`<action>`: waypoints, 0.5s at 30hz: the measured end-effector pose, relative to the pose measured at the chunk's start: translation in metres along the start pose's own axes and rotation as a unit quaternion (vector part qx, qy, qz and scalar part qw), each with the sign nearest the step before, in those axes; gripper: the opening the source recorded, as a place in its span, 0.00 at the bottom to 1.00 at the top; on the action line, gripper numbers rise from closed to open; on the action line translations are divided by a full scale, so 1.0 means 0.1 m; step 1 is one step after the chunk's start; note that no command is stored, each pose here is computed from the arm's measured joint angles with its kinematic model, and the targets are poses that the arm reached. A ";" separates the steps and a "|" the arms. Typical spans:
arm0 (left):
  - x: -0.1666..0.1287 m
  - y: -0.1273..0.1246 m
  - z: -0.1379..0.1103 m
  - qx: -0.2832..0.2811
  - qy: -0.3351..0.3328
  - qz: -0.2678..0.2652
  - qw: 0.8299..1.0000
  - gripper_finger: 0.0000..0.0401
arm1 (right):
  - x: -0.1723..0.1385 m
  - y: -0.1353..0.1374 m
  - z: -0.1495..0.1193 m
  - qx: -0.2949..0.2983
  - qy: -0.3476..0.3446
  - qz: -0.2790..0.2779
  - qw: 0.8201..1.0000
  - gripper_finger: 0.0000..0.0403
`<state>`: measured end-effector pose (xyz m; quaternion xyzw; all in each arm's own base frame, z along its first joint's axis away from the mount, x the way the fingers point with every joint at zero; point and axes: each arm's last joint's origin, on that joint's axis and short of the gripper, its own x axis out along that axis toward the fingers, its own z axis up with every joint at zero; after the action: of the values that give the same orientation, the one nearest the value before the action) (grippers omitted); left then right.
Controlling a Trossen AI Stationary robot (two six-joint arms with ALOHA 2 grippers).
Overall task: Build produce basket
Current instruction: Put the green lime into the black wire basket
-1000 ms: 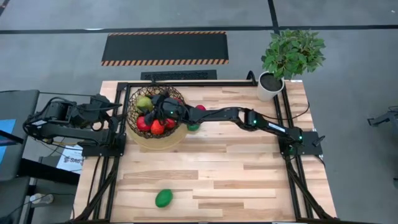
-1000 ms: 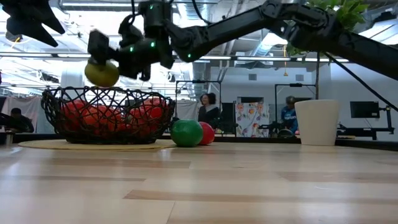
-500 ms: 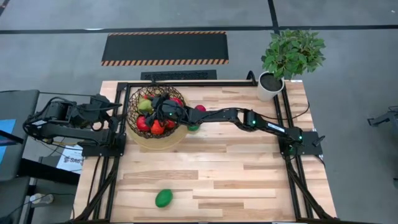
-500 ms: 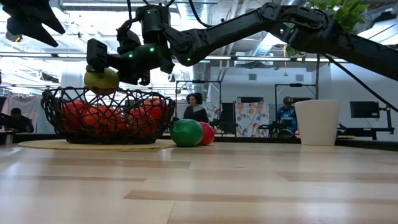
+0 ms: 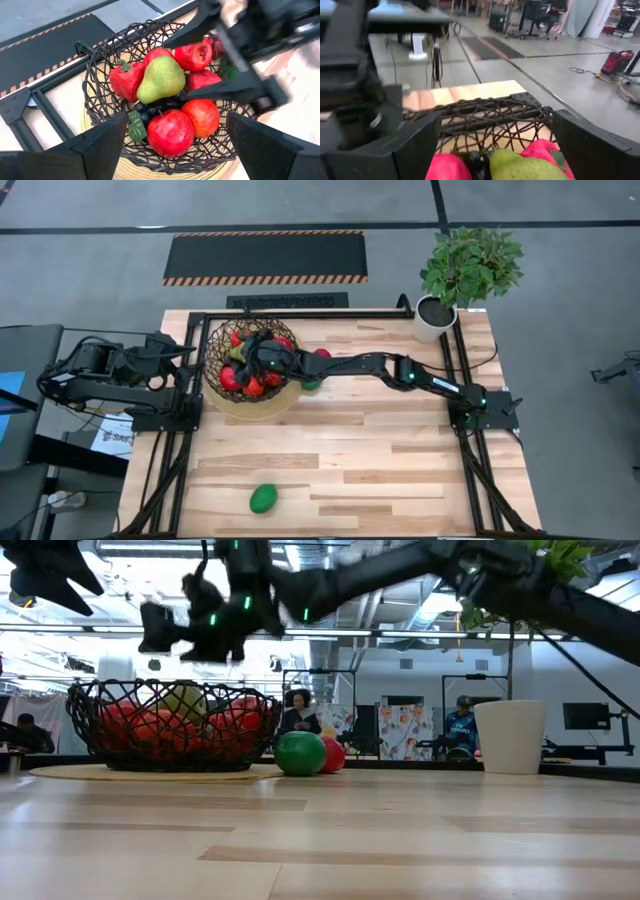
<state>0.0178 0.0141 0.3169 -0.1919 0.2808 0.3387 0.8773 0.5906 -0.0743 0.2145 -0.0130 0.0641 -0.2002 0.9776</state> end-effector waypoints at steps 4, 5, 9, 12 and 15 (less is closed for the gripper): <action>0.00 0.01 -0.02 0.009 0.008 0.005 1.000 0.82 | -0.36 0.05 0.53 -0.059 0.064 -0.010 0.996 0.98; 0.00 0.02 -0.02 0.009 0.010 0.006 1.000 0.82 | -0.48 0.03 0.68 -0.066 0.082 -0.018 0.994 0.98; 0.00 0.02 -0.02 0.010 0.011 0.007 1.000 0.82 | -0.97 -0.14 1.17 -0.090 0.149 -0.052 0.983 0.98; 0.00 0.02 -0.02 0.010 0.011 0.008 1.000 0.82 | -1.29 -0.23 1.41 -0.106 0.185 -0.055 0.975 0.98; 0.00 0.02 -0.02 0.011 0.011 0.008 1.000 0.82 | -1.75 -0.34 1.77 -0.090 0.194 -0.056 0.975 0.98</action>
<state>0.0158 0.0141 0.3150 -0.1842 0.2955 0.3402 0.8735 0.4412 -0.0374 0.4129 -0.0658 0.2691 -0.2469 0.9286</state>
